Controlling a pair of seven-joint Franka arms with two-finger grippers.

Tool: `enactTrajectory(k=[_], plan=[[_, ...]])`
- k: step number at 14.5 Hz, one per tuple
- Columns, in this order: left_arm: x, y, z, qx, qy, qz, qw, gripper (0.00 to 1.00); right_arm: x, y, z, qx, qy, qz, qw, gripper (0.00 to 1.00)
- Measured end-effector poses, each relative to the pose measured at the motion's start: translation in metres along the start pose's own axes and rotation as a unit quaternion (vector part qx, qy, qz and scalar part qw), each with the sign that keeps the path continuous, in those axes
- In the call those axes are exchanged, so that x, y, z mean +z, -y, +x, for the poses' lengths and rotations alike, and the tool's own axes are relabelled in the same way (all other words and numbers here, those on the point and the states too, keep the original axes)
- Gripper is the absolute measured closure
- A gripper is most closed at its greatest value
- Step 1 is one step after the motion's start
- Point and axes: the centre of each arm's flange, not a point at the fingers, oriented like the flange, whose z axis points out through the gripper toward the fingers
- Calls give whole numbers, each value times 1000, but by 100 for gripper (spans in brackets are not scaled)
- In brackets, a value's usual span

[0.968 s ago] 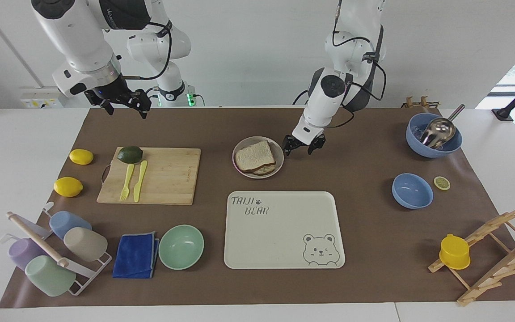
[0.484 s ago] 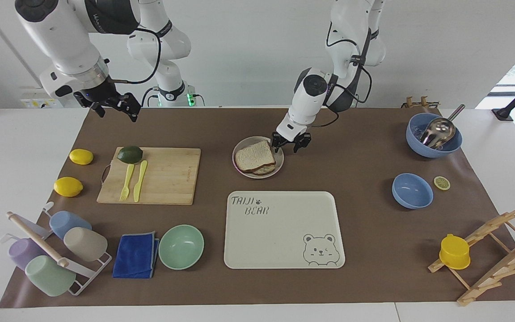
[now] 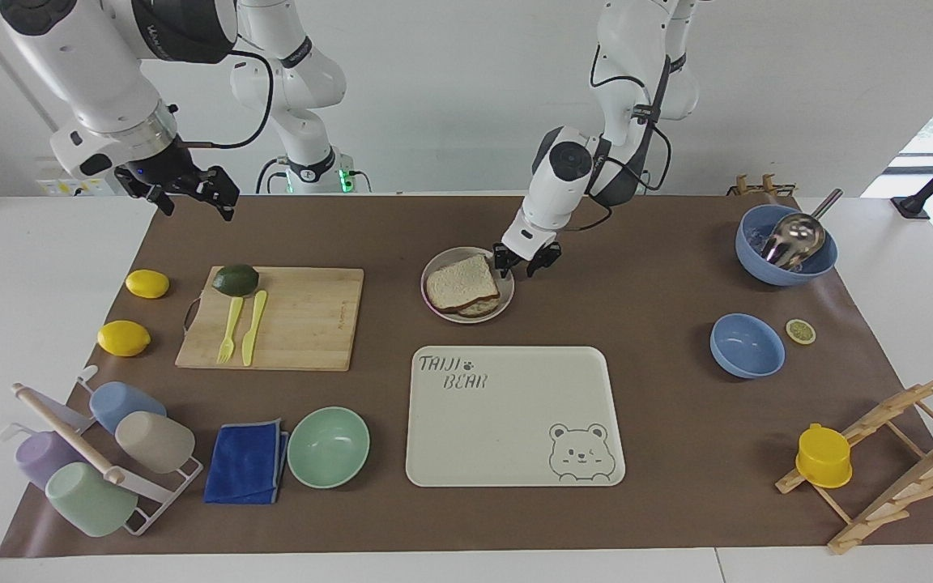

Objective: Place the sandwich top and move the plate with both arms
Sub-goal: 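Grasp the rim of the grey plate with the left gripper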

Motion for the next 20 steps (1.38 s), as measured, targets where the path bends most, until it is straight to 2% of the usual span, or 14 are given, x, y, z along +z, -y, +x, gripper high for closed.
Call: enactTrajectory(k=[1,6,8,10,11,12,18,20], plan=[[2,0,1,-5,-1,-4,1000,44,-1,-1,0,-5,-1,0,1000,0],[19,2,6,-15,1,-6,1000,53,-11,-23,1,-34,-12,3,999,0],[18,0,6,-16,-2,-10,1000,70,-14,-24,1,-34,-17,4,999,0],[17,0,6,-16,-2,-10,1000,74,-17,-24,3,-33,-29,4,999,0],[16,-1,6,-15,-3,-12,1000,87,-17,-24,5,-32,-33,4,999,0],[12,-2,6,-14,-6,-14,1000,90,-17,-24,5,-33,-34,4,999,0],[11,0,7,-24,-3,-20,1000,90,-21,-23,5,-33,-38,4,999,0],[7,0,9,-33,-2,-30,999,94,-21,-23,5,-33,-38,4,999,0]])
